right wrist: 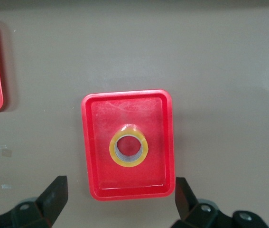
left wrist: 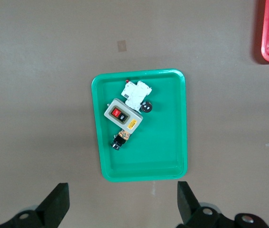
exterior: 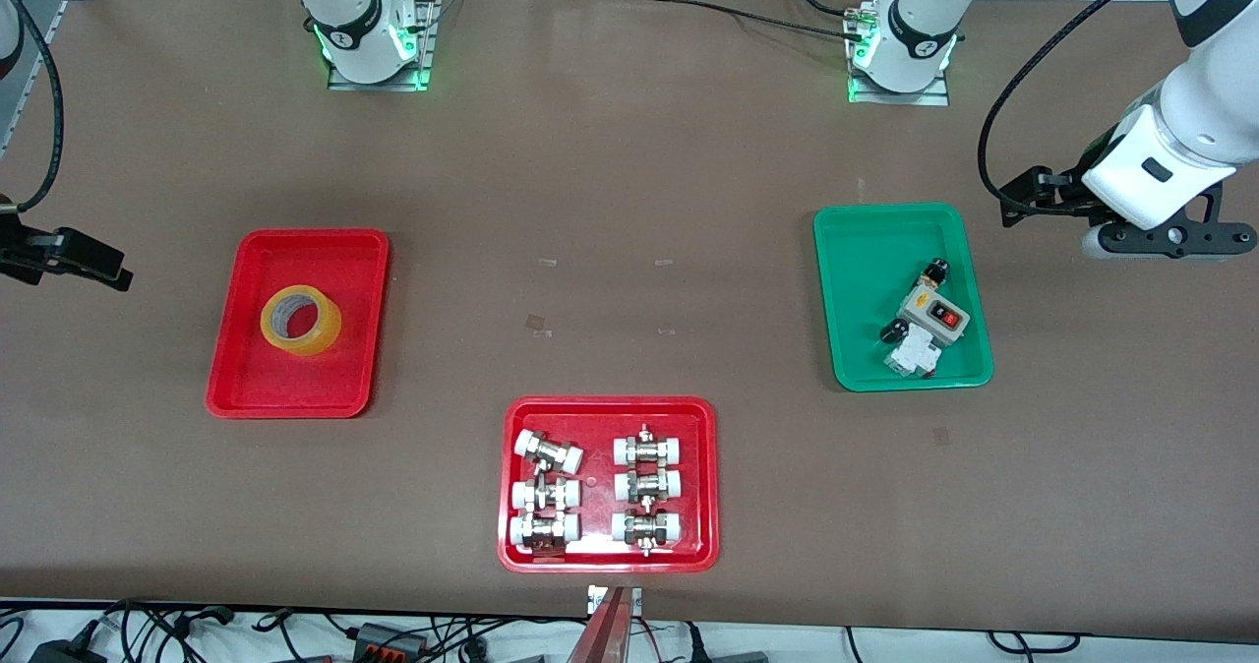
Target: Left arm passes tape to right arm into tray
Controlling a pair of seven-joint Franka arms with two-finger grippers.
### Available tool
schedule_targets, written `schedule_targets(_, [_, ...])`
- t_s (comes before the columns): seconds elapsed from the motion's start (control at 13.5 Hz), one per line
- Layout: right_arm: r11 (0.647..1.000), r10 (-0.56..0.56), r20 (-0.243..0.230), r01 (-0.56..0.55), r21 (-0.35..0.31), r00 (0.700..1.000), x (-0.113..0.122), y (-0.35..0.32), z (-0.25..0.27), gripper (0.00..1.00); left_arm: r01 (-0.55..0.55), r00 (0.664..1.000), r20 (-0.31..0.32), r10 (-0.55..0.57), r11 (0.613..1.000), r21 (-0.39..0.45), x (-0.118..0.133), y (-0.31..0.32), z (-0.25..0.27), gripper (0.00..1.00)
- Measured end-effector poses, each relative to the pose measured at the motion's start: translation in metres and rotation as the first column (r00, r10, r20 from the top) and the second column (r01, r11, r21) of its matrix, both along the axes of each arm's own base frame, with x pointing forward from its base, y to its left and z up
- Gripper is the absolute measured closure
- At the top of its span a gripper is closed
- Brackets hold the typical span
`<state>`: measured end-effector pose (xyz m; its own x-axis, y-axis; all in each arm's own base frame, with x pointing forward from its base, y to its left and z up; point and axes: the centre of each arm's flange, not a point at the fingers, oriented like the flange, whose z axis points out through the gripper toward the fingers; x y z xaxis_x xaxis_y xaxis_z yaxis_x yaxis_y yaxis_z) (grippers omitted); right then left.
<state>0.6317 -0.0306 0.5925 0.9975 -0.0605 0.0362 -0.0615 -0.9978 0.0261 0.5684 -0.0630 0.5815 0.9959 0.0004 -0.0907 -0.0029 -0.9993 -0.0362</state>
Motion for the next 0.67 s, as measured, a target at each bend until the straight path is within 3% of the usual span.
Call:
schedule_targets(0.44, [1.0, 0.002, -0.019, -0.002, 0.009, 1.0, -0.05, 0.0, -0.026, 0.0, 0.0, 1.0, 0.0, 0.0, 1.0, 0.0, 0.0, 0.0, 0.0, 0.0])
schedule_targets(0.67, [1.0, 0.004, -0.014, -0.004, 0.011, 1.0, -0.058, 0.001, -0.026, 0.0, 0.001, 1.0, 0.0, -0.001, 1.0, 0.0, 0.0, 0.0, 0.0, 0.0])
